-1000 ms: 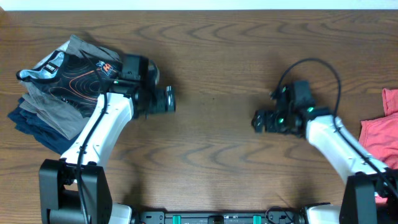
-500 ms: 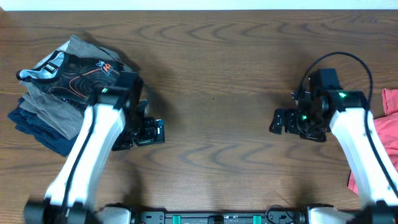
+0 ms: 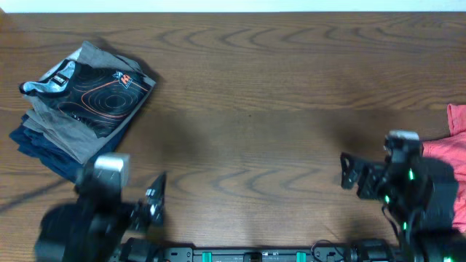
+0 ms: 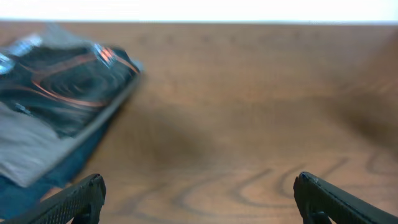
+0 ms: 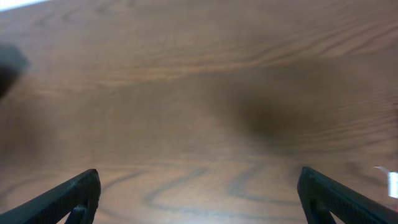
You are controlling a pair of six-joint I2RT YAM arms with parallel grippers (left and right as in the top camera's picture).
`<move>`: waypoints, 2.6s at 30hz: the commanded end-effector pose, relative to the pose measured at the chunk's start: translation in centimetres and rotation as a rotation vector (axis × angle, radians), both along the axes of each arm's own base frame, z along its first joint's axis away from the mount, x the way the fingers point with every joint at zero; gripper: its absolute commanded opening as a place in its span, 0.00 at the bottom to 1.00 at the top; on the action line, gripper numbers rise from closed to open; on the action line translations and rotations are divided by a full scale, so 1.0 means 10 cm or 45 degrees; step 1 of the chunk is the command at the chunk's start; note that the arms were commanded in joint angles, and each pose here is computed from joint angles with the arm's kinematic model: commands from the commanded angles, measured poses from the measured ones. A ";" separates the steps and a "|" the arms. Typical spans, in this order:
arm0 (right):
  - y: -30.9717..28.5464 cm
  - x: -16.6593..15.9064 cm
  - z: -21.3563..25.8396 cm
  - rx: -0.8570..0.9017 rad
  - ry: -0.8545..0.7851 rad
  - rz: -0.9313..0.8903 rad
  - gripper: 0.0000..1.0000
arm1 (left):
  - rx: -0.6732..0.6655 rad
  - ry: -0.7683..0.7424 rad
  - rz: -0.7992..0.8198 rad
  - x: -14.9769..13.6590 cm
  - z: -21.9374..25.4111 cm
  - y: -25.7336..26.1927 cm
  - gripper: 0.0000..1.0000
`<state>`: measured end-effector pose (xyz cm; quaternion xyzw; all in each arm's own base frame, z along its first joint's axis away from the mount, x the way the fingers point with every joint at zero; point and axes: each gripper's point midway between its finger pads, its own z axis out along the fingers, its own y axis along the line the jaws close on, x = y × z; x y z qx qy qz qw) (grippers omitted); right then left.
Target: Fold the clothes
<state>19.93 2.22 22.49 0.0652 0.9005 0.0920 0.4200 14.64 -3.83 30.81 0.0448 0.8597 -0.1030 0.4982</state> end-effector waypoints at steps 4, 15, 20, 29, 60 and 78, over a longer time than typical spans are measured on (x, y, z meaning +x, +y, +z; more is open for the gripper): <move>-0.03 -0.17 -0.11 0.080 -0.075 -0.081 0.99 | 0.044 -0.117 0.026 -0.19 0.02 0.12 0.98; 0.05 -0.20 -0.14 0.166 -0.048 -0.070 0.99 | 0.042 -0.132 0.026 -0.21 0.03 0.12 0.98; 0.05 -0.20 -0.15 0.167 -0.047 -0.070 0.99 | 0.041 -0.132 0.025 -0.21 0.03 0.12 0.98; 0.05 -0.20 -0.15 0.167 -0.047 -0.070 0.99 | 0.041 -0.132 0.025 -0.21 0.03 0.12 0.98; 0.25 0.32 -0.29 -0.289 -0.874 0.288 0.99 | 0.042 -0.132 0.026 -0.21 0.03 0.12 0.98; 0.38 0.39 -0.64 -0.438 -0.899 0.435 0.99 | 0.041 -0.132 0.025 -0.21 0.03 0.12 0.98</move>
